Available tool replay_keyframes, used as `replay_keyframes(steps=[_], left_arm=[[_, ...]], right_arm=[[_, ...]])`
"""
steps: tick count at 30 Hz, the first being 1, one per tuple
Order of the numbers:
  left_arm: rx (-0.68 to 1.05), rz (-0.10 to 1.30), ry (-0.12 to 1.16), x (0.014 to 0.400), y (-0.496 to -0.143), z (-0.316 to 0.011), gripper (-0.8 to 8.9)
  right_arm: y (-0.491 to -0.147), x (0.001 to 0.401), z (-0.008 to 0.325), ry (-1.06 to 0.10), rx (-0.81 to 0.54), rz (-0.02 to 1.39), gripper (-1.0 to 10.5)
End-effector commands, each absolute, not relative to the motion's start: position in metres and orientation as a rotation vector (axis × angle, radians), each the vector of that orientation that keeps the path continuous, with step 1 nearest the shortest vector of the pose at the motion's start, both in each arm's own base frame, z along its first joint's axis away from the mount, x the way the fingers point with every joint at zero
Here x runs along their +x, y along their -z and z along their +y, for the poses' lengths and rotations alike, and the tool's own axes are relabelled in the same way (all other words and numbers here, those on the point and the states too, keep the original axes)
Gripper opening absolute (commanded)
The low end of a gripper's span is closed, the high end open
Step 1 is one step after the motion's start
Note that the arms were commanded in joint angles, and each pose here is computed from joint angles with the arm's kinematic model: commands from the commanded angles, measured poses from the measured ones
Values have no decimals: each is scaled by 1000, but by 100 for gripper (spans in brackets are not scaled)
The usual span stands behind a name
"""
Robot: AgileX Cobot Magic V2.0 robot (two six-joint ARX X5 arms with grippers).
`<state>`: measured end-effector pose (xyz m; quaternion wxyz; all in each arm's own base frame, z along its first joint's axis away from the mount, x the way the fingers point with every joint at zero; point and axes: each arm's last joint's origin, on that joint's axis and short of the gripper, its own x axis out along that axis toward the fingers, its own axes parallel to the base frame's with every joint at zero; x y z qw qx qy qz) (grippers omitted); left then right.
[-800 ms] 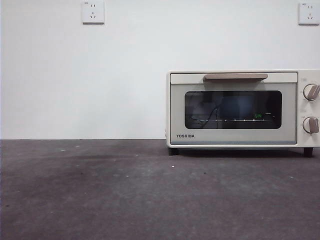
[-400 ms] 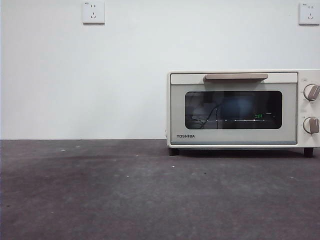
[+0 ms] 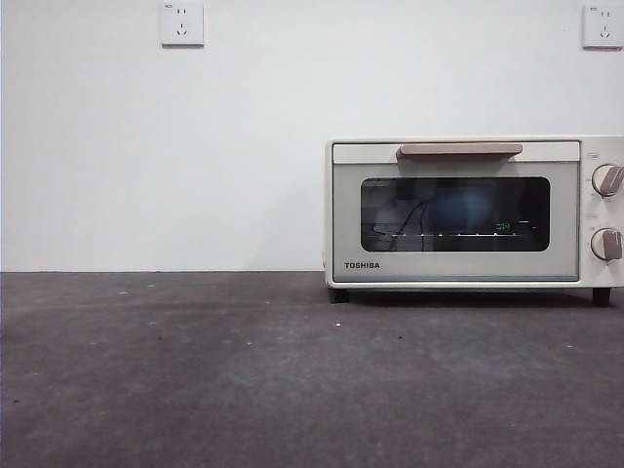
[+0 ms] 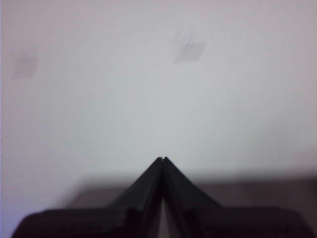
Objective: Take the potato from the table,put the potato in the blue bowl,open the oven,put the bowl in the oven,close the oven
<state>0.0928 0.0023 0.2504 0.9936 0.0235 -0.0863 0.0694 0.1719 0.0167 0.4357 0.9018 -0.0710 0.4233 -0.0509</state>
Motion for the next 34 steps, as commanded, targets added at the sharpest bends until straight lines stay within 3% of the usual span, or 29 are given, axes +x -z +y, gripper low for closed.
replay_keyframes(steps=[1, 6, 10, 20, 23, 27, 32, 34], left_arm=[[-30, -72, -160, 96, -180, 3, -4], [-21, 180, -79, 97, -148, 1, -4], [-19, 151, -14, 96, -151, -1, -4], [-18, 208, -8, 99, -147, -1, -4], [-18, 227, -8, 99, -145, -1, -4], [-18, 235, -8, 99, -144, -1, -4], [-17, 244, -8, 100, -144, -1, -4], [-17, 247, -8, 100, -144, -1, -4]], right_arm=[[-425, 194, 20, 107, -165, 931, 1], [-406, 235, 25, 106, -173, 976, 1], [-389, 278, 31, 107, -165, 931, 1], [-371, 349, 36, 91, -82, 625, 1], [-372, 326, 27, 131, -48, 411, 1], [-361, 253, 30, 111, 12, 49, 1], [-332, 154, 18, 31, 54, -203, 1], [-309, 129, 10, 54, 22, -274, 1]])
